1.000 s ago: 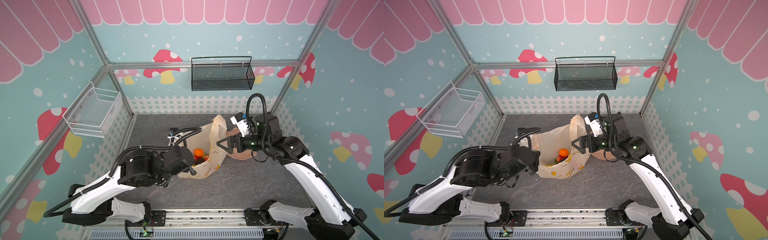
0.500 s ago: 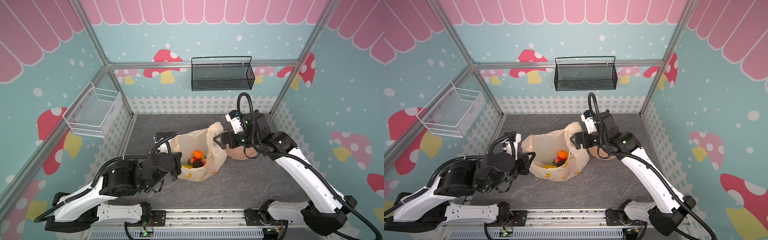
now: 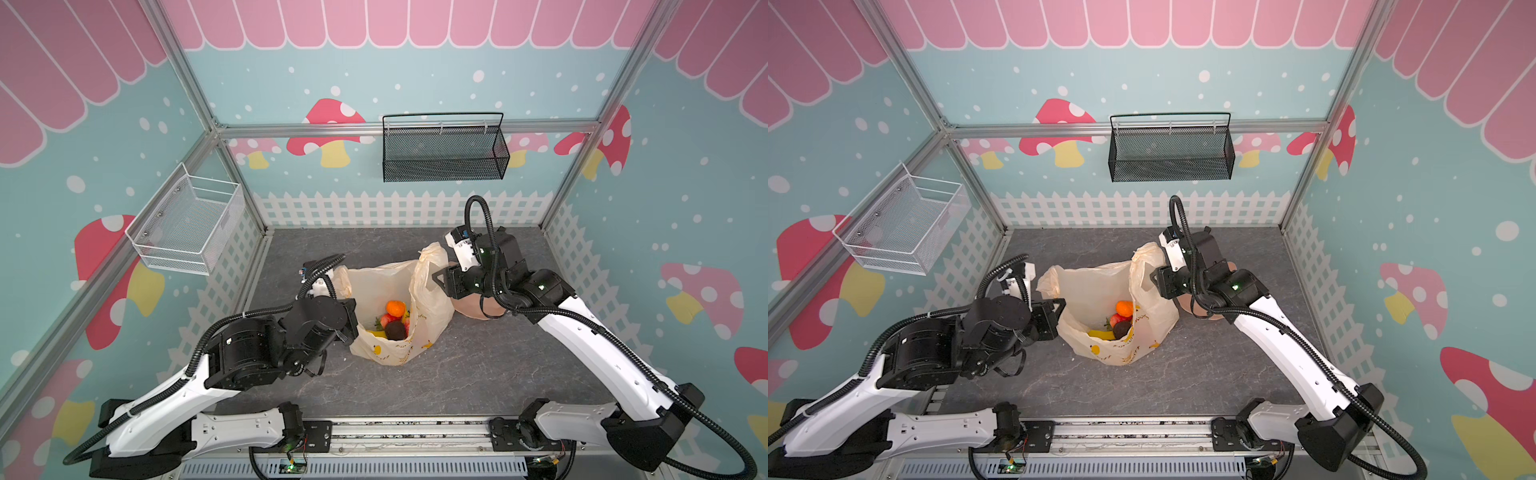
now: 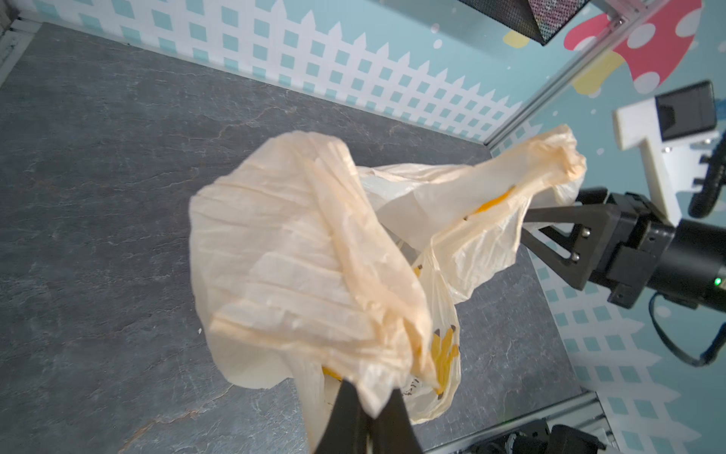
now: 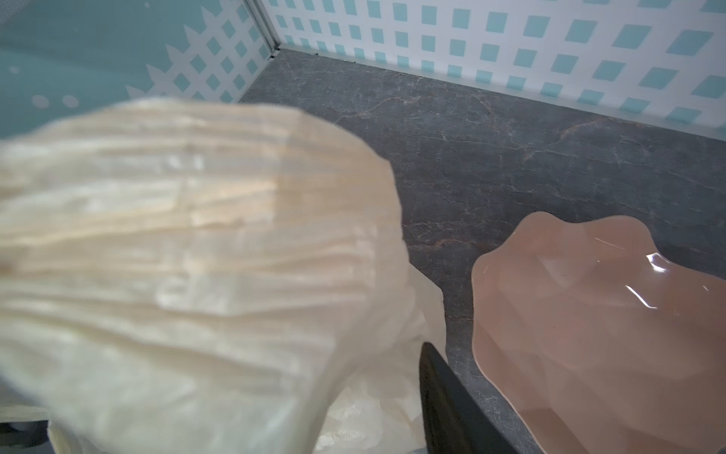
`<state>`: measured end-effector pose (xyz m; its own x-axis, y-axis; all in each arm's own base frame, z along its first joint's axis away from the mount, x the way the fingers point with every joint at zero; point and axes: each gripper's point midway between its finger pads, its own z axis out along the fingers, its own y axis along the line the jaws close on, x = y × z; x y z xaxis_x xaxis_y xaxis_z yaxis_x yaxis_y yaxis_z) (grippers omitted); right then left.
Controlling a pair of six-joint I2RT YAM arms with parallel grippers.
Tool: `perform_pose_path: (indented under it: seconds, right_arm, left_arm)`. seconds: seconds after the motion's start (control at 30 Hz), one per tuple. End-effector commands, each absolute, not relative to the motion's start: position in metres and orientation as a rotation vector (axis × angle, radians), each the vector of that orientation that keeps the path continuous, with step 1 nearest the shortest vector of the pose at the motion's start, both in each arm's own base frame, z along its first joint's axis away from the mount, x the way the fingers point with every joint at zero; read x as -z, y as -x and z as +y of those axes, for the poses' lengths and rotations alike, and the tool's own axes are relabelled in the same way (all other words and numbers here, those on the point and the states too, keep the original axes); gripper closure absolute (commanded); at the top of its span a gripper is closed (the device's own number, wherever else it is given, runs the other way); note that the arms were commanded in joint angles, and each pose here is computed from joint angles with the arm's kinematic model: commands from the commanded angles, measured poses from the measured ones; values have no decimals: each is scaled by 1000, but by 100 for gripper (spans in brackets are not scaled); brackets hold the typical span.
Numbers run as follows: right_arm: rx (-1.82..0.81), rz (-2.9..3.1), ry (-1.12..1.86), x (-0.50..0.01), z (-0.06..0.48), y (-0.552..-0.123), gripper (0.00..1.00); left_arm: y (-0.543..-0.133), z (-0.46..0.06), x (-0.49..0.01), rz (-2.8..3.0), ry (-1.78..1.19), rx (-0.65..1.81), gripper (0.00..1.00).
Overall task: Place the fruits into the plastic bag
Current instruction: Open the plastic bag at the center of the table.
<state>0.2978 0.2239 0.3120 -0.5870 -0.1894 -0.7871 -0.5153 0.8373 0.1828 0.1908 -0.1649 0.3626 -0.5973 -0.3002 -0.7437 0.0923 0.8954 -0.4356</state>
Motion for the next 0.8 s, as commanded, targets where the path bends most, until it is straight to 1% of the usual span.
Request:
perform_pose_path:
  seconds: [0.0,0.03,0.07,0.1,0.2,0.37,0.43,0.6,0.77]
  right_arm:
    - [-394,2110,481,-330,210,-310,82]
    - [-392,2092,475,-337,207,-309,91]
    - [-387,2078,468,-344,205,-309,97]
    - [-382,2072,465,-348,203,-309,100]
    - [-368,2069,463,-359,199,-308,100]
    - [-351,2095,420,-354,187,-298,100]
    - [-351,2107,400,-346,181,-291,100]
    - [-392,2174,392,-308,177,-275,100]
    - [-385,2150,349,-313,167,-268,100]
  left_arm:
    - [-189,-153,-376,2121,203,610,100]
    - [-189,-150,-380,2114,200,604,100]
    - [-189,-148,-383,2111,195,591,100]
    - [-189,-147,-384,2111,192,579,100]
    - [-190,-146,-390,2105,182,575,100]
    - [-190,-139,-388,2096,202,560,100]
    - [-189,-136,-381,2101,214,550,100]
    - [-186,-130,-360,2141,223,508,100]
    - [-182,-131,-361,2132,223,571,100]
